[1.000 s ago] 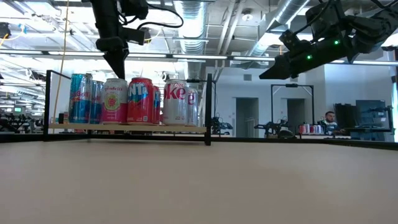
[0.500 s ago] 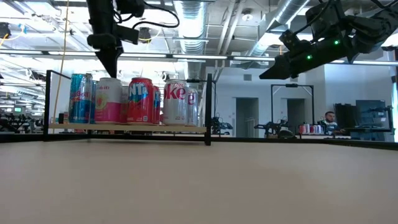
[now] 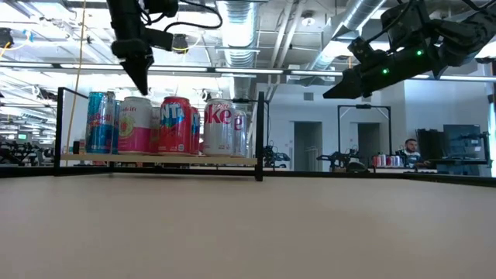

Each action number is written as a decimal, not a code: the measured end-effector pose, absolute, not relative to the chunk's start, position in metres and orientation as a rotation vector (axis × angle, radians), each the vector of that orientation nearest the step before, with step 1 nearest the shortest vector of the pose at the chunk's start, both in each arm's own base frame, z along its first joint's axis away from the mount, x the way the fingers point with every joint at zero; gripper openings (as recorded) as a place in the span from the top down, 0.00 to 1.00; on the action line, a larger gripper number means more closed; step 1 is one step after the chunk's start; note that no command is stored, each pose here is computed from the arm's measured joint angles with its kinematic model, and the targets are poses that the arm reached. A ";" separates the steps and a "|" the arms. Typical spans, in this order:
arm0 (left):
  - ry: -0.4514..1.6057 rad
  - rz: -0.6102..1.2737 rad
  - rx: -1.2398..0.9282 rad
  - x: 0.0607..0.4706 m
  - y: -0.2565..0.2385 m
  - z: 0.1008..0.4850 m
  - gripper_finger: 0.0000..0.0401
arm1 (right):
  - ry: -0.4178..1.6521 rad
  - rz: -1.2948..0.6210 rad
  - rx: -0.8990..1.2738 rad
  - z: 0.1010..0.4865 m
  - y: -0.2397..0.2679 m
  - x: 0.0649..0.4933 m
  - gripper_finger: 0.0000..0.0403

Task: Place canned beverage on shelf
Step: Adjust the soda cans on the shelf

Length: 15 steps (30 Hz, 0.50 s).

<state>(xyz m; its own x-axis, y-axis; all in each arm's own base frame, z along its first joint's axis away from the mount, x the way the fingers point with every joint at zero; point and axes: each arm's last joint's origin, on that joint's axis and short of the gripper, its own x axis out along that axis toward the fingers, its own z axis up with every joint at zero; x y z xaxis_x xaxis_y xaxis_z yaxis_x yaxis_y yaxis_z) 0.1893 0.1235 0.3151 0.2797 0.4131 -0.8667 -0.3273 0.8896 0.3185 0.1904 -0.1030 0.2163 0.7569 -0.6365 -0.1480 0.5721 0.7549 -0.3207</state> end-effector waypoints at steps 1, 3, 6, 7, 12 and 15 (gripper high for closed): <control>1.203 0.493 0.079 0.188 0.123 0.315 1.00 | 0.256 -0.667 -0.264 0.216 -0.103 0.190 0.95; 1.224 0.486 0.074 0.186 0.122 0.314 1.00 | 0.256 -0.667 -0.264 0.216 -0.103 0.190 0.95; 1.230 0.484 0.072 0.186 0.121 0.313 1.00 | 0.256 -0.667 -0.264 0.216 -0.103 0.190 0.95; 1.231 0.483 0.072 0.186 0.121 0.313 1.00 | 0.256 -0.667 -0.264 0.216 -0.103 0.190 0.95; 1.226 0.470 0.063 0.186 0.121 0.313 1.00 | 0.256 -0.667 -0.264 0.216 -0.103 0.190 0.95; 1.225 0.470 0.063 0.186 0.121 0.313 1.00 | 0.256 -0.667 -0.264 0.216 -0.103 0.190 0.95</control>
<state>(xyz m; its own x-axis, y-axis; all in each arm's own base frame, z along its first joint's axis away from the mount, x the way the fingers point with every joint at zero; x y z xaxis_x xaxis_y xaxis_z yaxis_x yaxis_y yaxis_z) 0.1861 0.1209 0.3133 0.2562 0.3788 -0.8893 -0.3126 0.9031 0.2946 0.1904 -0.1030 0.2163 0.7569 -0.6365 -0.1480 0.5721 0.7549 -0.3208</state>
